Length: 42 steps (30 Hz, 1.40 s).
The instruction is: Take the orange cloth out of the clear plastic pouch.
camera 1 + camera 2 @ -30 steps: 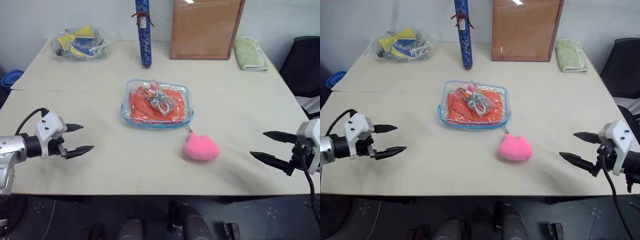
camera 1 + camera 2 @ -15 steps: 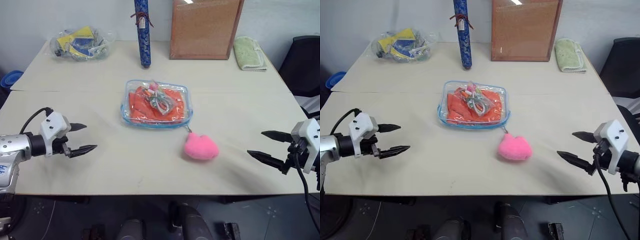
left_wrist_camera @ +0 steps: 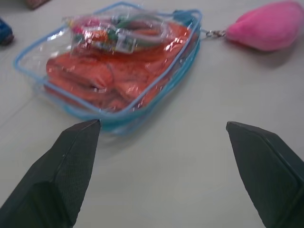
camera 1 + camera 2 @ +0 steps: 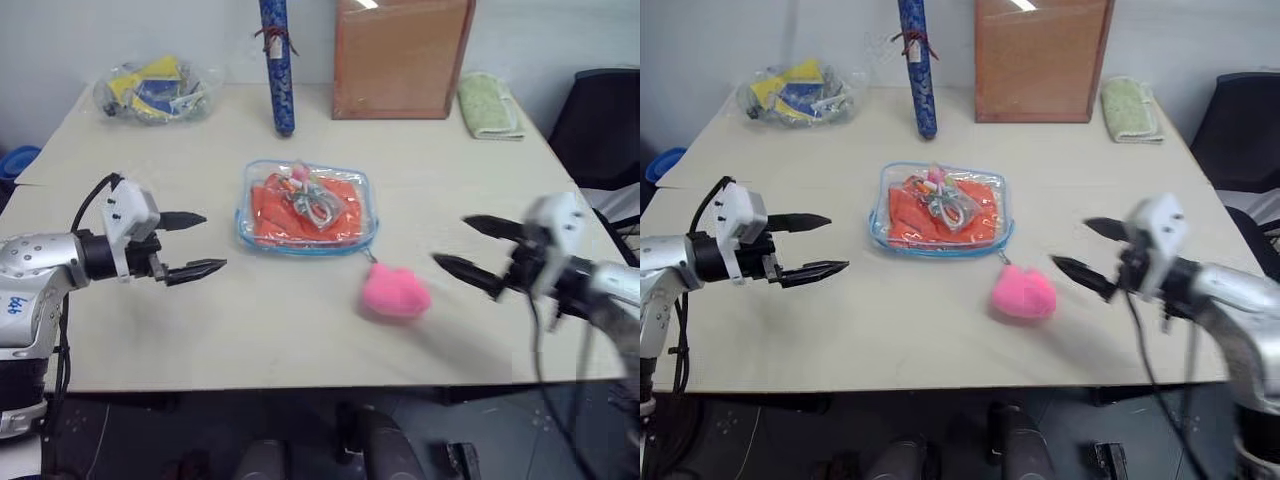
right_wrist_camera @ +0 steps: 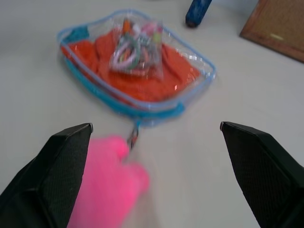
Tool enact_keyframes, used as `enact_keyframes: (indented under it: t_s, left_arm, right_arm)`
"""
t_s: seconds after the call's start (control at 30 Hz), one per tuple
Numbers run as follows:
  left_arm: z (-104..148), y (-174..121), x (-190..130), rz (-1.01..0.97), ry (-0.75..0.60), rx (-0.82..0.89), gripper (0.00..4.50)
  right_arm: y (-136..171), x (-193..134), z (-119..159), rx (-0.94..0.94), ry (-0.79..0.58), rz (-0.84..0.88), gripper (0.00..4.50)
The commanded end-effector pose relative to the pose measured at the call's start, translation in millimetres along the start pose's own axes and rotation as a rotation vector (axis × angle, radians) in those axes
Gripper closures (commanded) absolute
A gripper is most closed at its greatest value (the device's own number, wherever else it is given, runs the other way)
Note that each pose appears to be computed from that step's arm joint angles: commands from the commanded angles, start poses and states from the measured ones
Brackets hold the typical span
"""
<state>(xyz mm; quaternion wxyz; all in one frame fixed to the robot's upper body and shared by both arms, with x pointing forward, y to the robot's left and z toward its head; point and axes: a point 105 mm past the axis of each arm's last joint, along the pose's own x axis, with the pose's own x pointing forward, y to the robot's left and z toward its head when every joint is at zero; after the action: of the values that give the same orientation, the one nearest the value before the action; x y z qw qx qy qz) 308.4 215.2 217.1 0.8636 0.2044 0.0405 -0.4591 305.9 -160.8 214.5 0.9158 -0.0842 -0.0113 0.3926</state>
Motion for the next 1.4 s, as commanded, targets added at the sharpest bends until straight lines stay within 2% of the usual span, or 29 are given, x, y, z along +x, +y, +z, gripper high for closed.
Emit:
enact_keyframes:
  t_s: [0.03, 0.13, 0.3, 0.47, 0.6, 0.77, 1.1, 1.17, 1.27, 1.4]
  left_arm:
    - [13.1, 0.6, 6.5, -0.011, -0.024, 0.026, 0.02]
    - [15.4, 3.1, 9.3, 0.004, -0.029, 0.033, 0.02]
    - [16.3, 0.9, 9.3, 0.033, -0.032, 0.045, 0.02]
    - [10.0, -1.4, 1.5, 0.084, -0.009, 0.044, 0.02]
    - [7.2, -4.1, -0.9, 0.100, 0.002, 0.047, 0.02]
    - [7.8, -4.8, -1.7, 0.121, 0.002, 0.056, 0.02]
    - [7.8, -5.4, 5.0, 0.105, -0.010, 0.063, 0.00]
    - [12.5, -9.0, 15.5, 0.070, -0.039, 0.061, 0.00]
    - [23.8, -24.0, 39.8, -0.035, -0.100, 0.046, 0.00]
    - [33.3, -46.9, 65.7, -0.177, -0.139, 0.062, 0.00]
  right_arm:
    - [12.7, 51.0, 9.8, 0.020, -0.043, 0.020, 0.00]
    - [20.1, 103.0, 13.4, 0.023, -0.038, 0.040, 0.00]
    - [12.9, 164.3, 7.3, 0.017, 0.012, 0.003, 0.00]
    - [19.2, 194.6, -1.7, 0.078, 0.056, 0.043, 0.00]
    - [29.8, 204.1, -14.8, 0.131, 0.110, 0.100, 0.00]
    - [31.2, 209.7, -28.7, 0.096, 0.158, 0.101, 0.00]
    - [19.7, 205.8, -17.6, 0.070, 0.111, 0.074, 3.31]
    - [6.4, 192.5, 2.0, 0.073, 0.034, 0.054, 3.93]
    - [-34.0, 147.3, 25.6, 0.040, -0.046, -0.079, 3.93]
    - [-80.6, 73.2, 25.6, 0.041, -0.023, -0.301, 3.93]
